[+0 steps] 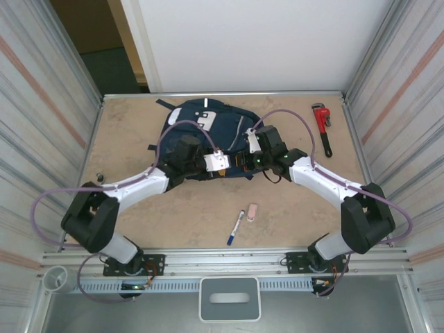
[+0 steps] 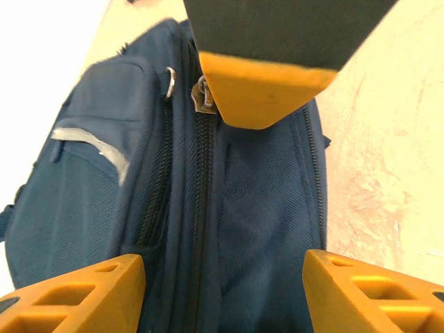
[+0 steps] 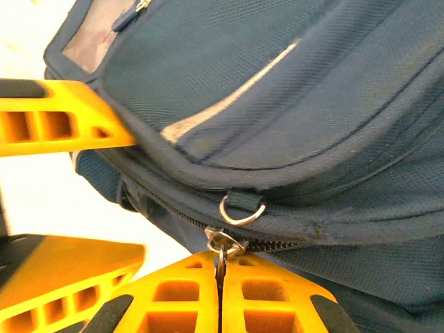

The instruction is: Pack the student bag

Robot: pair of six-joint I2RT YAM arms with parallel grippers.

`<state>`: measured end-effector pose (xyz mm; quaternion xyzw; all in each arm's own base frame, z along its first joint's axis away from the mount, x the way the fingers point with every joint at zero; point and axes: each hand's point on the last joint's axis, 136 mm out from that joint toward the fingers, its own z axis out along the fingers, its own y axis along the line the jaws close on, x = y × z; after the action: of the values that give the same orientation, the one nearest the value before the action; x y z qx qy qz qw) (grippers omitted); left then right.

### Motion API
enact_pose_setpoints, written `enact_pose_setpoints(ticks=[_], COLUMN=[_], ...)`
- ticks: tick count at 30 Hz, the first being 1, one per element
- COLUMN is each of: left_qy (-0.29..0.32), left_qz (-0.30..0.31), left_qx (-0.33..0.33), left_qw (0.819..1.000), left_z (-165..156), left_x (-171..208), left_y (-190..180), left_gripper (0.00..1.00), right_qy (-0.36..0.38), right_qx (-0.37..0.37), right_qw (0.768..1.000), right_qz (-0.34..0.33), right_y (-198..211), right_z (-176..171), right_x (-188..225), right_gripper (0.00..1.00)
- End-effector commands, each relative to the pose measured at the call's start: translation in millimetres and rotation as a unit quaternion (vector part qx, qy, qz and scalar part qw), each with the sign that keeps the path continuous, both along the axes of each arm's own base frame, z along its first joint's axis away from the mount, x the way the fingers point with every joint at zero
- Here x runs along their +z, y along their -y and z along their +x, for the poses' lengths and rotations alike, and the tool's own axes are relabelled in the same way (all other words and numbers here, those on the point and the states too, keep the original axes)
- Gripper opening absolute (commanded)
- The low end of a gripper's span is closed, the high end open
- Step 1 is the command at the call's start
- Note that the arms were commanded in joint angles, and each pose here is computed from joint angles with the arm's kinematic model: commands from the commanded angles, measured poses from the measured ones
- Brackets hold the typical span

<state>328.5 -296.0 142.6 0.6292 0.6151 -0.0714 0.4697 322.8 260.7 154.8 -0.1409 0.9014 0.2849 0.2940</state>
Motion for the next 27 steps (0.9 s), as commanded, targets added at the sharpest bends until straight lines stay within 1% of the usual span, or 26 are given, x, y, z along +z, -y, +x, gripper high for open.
enact_pose_setpoints(ticks=[1, 2, 3, 6, 8, 9, 10, 14, 16, 18, 22, 23, 24, 26, 27], left_qy=[0.051, 0.056, 0.062, 0.078, 0.078, 0.076, 0.072, 0.059, 0.050, 0.045, 0.050, 0.051, 0.049, 0.039, 0.032], left_qz=[0.009, 0.011, 0.017, 0.027, 0.028, 0.025, 0.018, -0.017, -0.035, -0.048, -0.054, -0.050, -0.049, -0.057, -0.063], left_qx=[0.018, 0.019, 0.020, 0.025, 0.022, 0.020, 0.017, 0.007, 0.013, 0.031, 0.073, 0.083, 0.084, 0.080, 0.076], left_qw=[0.999, 0.998, 0.998, 0.996, 0.996, 0.997, 0.997, 0.998, 0.998, 0.997, 0.995, 0.994, 0.994, 0.994, 0.995], left_z=[23, 26, 28, 32, 30, 28, 26, 16, 15, 20, 33, 35, 34, 29, 24], left_x=[11, 10, 7, 2, 0, 0, 1, 12, 19, 24, 29, 29, 30, 32, 36], left_y=[6, 6, 6, 1, -3, -6, -9, -24, -39, -57, -85, -89, -89, -86, -82], left_gripper=[0.57, 0.52, 0.46, 0.24, 0.09, 0.03, 0.01, 0.00, 0.00, 0.00, 0.01, 0.04, 0.09, 0.29, 0.37], right_qy=[0.036, 0.033, 0.030, 0.021, 0.014, 0.010, 0.002, -0.026, -0.036, -0.040, -0.028, -0.024, -0.018, -0.007, -0.002], right_qx=[0.032, 0.034, 0.037, 0.032, 0.023, 0.014, 0.001, -0.058, -0.091, -0.103, -0.071, -0.057, -0.044, -0.021, -0.011], right_qw=[0.997, 0.997, 0.997, 0.998, 0.999, 1.000, 1.000, 0.996, 0.990, 0.989, 0.995, 0.997, 0.998, 1.000, 1.000], right_qz=[0.063, 0.065, 0.066, 0.051, 0.033, 0.020, 0.003, -0.065, -0.097, -0.099, -0.063, -0.050, -0.037, -0.013, -0.002], right_y=[-19, -20, -20, -14, -4, 2, 11, 52, 72, 79, 58, 49, 40, 24, 17], right_z=[-4, -6, -8, -10, -10, -8, -6, 3, 8, 11, 13, 12, 11, 8, 6], right_x=[44, 44, 42, 34, 26, 20, 12, -14, -21, -22, -11, -7, -2, 7, 13], right_gripper=[0.00, 0.00, 0.00, 0.00, 0.00, 0.00, 0.00, 0.00, 0.00, 0.00, 0.00, 0.00, 0.00, 0.00, 0.00])
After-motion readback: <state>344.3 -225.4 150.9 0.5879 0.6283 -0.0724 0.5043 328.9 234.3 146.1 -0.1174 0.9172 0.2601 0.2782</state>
